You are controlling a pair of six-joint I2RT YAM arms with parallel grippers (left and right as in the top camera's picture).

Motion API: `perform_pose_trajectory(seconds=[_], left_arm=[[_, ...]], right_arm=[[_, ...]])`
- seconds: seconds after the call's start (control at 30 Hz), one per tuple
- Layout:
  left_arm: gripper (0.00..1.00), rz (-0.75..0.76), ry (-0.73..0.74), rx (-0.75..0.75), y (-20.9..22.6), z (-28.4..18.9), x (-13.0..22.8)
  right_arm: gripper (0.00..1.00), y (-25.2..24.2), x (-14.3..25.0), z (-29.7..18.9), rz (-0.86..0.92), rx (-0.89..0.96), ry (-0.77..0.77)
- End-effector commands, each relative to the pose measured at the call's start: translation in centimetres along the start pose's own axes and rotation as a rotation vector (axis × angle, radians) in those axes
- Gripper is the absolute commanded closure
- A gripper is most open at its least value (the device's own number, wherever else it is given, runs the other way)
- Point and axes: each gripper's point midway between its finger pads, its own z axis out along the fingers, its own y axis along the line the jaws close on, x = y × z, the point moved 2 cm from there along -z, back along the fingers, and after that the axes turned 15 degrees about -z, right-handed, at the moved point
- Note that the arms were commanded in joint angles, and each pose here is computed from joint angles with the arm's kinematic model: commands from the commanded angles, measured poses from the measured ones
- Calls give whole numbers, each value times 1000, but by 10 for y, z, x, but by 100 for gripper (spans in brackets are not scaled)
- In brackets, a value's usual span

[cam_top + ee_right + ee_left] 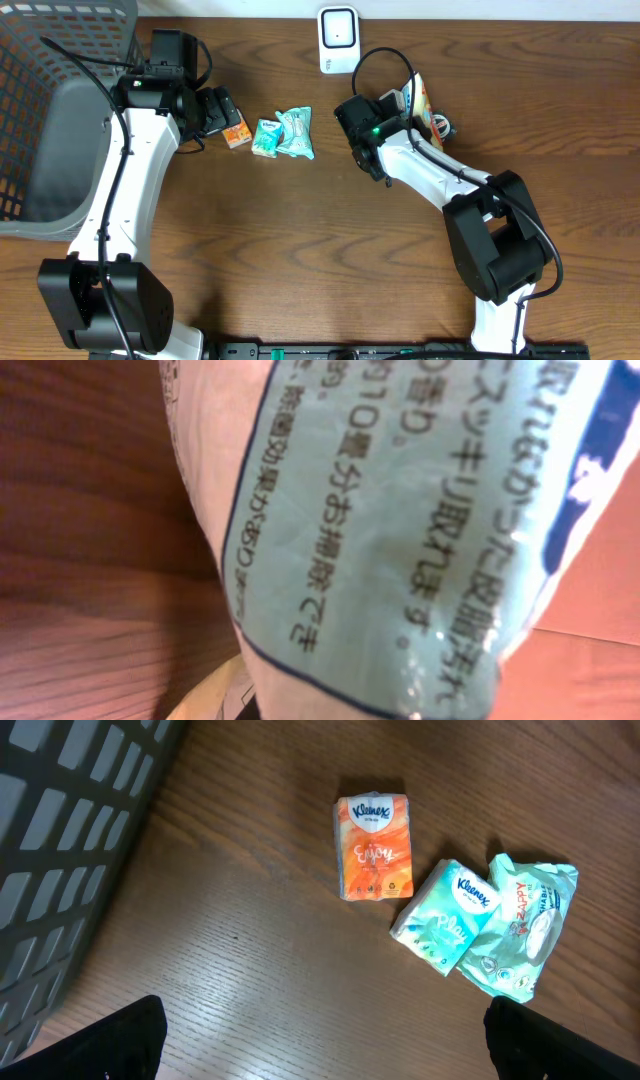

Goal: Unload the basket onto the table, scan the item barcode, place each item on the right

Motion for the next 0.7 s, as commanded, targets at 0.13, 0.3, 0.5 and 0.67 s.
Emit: perform_pose_trajectory(seconds=[0.13, 0.3, 0.5, 0.67], left_arm=[[0, 3, -7, -13, 2, 1, -2], [0, 3, -7, -13, 2, 1, -2], [0, 3, -7, -13, 2, 1, -2], [0, 3, -7, -13, 2, 1, -2]], right_arm=[[99, 29, 0, -11, -99, -156, -17], [78, 66, -6, -23, -96, -396, -66], [34, 78, -12, -37, -89, -459, -91], [30, 78, -24, -60, -79, -519, -116]])
